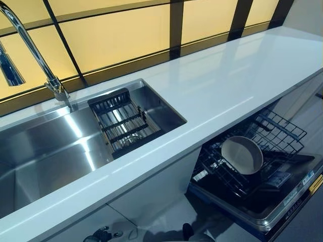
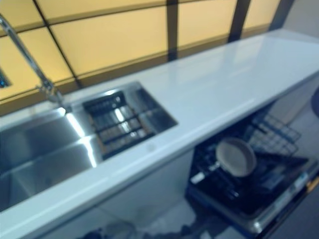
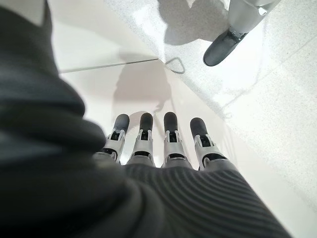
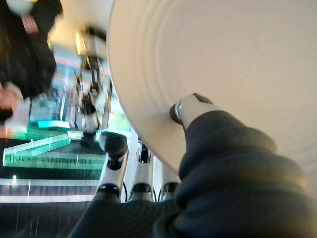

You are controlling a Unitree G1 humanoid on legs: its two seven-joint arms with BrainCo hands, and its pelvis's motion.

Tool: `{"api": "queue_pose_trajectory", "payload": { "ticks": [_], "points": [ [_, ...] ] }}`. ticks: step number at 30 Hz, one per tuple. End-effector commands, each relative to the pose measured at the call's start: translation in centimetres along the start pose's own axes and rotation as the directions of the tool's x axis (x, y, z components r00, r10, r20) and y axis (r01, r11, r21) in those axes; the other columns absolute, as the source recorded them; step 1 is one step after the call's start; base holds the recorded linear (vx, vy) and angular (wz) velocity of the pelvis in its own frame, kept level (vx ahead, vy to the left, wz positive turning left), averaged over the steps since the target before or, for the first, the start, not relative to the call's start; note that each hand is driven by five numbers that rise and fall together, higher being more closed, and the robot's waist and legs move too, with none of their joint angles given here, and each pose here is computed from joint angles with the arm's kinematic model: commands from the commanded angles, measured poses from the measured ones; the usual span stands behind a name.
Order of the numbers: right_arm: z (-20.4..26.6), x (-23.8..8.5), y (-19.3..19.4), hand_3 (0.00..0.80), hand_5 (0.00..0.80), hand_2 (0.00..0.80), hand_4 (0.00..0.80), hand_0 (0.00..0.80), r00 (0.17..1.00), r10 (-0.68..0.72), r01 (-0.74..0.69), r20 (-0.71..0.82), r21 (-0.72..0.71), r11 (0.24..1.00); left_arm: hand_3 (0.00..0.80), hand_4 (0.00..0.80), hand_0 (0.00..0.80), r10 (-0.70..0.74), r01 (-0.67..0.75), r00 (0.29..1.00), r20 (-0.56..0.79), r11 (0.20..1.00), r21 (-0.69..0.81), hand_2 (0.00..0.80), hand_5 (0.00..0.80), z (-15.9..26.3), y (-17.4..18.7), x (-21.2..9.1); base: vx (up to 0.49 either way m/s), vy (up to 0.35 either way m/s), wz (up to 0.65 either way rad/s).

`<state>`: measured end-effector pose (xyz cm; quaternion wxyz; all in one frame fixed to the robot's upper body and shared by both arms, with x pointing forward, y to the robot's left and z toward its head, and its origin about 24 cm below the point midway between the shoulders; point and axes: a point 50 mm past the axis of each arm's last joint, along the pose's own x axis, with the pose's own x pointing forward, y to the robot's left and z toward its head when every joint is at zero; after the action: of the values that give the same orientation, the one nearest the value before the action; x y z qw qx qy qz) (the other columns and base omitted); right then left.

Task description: Take plates into dishwasher

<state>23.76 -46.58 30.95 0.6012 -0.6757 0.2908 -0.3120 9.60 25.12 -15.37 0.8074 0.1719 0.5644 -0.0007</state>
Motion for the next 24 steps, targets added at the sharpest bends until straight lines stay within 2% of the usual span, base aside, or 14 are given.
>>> {"api": "queue_pose_trajectory", "payload": {
  "ticks": [1,10,24],
  "points": [
    [2.3,0.2,0.0,0.800,0.800,0.800,0.800,0.800,0.996,0.050,-0.059,0.073,0.136,0.989,0.000,0.000,0.000,0.074,-0.076,0.997,0.038,0.995,0.064,0.000,0.000,1.9,3.2,0.1,0.000,0.000,0.00],
    [4.6,-0.1,2.8,0.800,0.800,0.800,0.800,0.800,0.968,0.206,-0.227,0.146,0.140,0.964,0.000,0.000,0.000,0.077,-0.079,0.996,0.047,0.996,0.048,0.000,0.000,2.3,3.2,0.2,0.000,0.000,0.00],
    [7.2,-1.2,6.7,0.800,0.800,0.800,0.800,0.800,0.927,0.307,-0.311,0.217,-0.016,0.950,0.000,0.000,0.000,0.079,-0.082,0.995,0.060,0.996,0.038,0.000,0.000,2.6,3.2,0.2,0.000,0.000,0.00]
  ]
}}
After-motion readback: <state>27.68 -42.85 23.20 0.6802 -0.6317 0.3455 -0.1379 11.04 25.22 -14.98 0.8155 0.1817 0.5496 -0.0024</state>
